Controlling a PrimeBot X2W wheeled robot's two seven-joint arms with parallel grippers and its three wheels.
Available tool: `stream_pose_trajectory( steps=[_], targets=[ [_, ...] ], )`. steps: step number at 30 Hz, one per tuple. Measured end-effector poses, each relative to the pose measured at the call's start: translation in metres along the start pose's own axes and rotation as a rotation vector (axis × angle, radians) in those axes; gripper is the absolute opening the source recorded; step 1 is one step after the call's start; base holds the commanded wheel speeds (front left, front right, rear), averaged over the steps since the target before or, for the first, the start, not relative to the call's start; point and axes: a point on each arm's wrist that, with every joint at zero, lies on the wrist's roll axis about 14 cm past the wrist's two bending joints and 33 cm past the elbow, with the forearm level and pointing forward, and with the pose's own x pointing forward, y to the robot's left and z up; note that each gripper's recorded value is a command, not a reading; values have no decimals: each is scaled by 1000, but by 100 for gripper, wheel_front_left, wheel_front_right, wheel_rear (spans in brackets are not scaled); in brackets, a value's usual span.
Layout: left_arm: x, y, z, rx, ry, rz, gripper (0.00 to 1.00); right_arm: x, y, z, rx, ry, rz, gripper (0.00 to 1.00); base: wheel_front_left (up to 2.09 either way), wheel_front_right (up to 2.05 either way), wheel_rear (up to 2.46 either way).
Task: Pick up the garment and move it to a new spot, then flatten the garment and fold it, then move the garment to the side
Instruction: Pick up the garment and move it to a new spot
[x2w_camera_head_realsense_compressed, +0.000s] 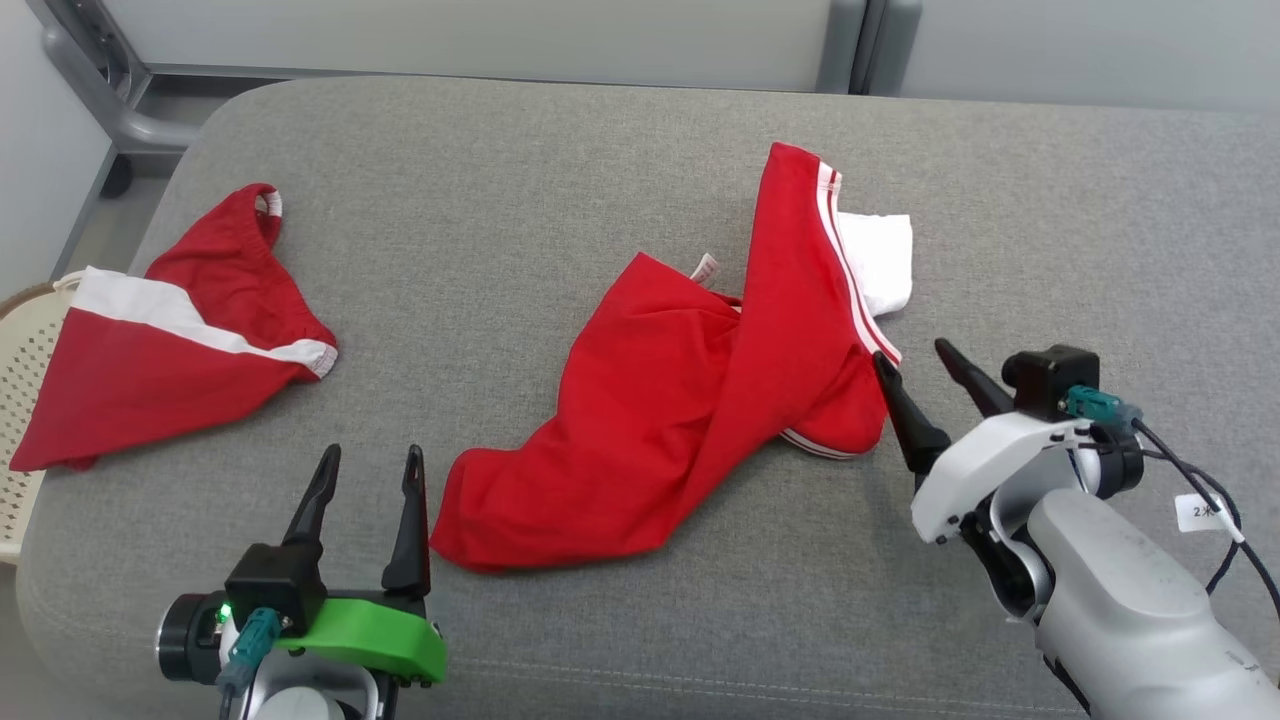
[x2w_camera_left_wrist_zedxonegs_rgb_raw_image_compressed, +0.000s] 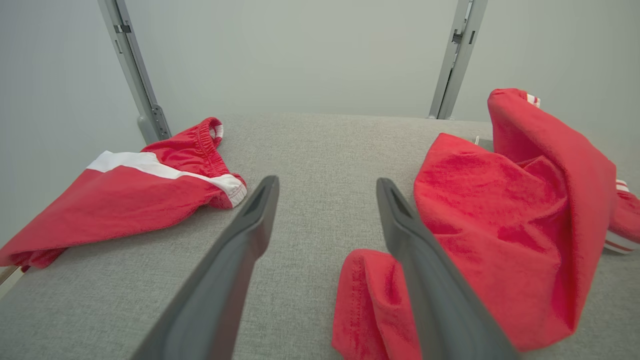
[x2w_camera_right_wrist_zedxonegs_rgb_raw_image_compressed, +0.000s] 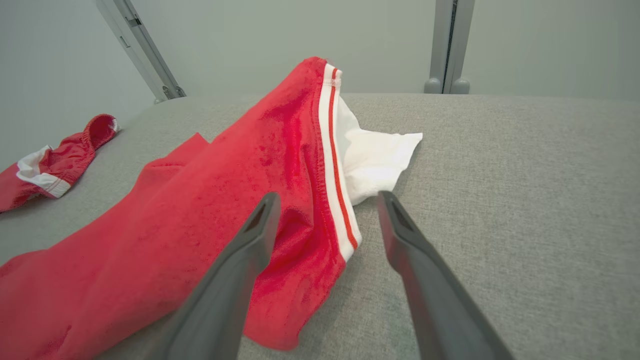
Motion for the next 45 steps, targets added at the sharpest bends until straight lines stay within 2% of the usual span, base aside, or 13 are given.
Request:
stream_pose_trajectory(
  steps=[8,19,20,21,22,30,38,45],
  targets=[
    [-1,16,3,17,-8,46,100,-20,5,-46,46,149,6,100,0,0,0],
    [-5,26,-2,23,8,73,100,-12,17,-76,130,240,-1,100,0,0,0],
    [-5,27,-2,23,9,76,100,-11,18,-79,132,251,-2,90,0,0,0],
    [-6,28,-3,23,11,79,100,-10,19,-80,138,255,-4,42,0,0,0],
    [-6,29,-2,24,11,82,100,-8,20,-80,144,254,-2,0,0,0,0],
    [-6,30,0,22,4,85,100,-1,37,-58,144,168,57,0,0,0,0],
    [-8,21,2,19,-5,58,100,-8,34,4,201,12,99,0,0,0,0],
    [-8,12,5,14,-19,30,100,-39,34,52,254,-61,164,0,0,0,0]
  ],
)
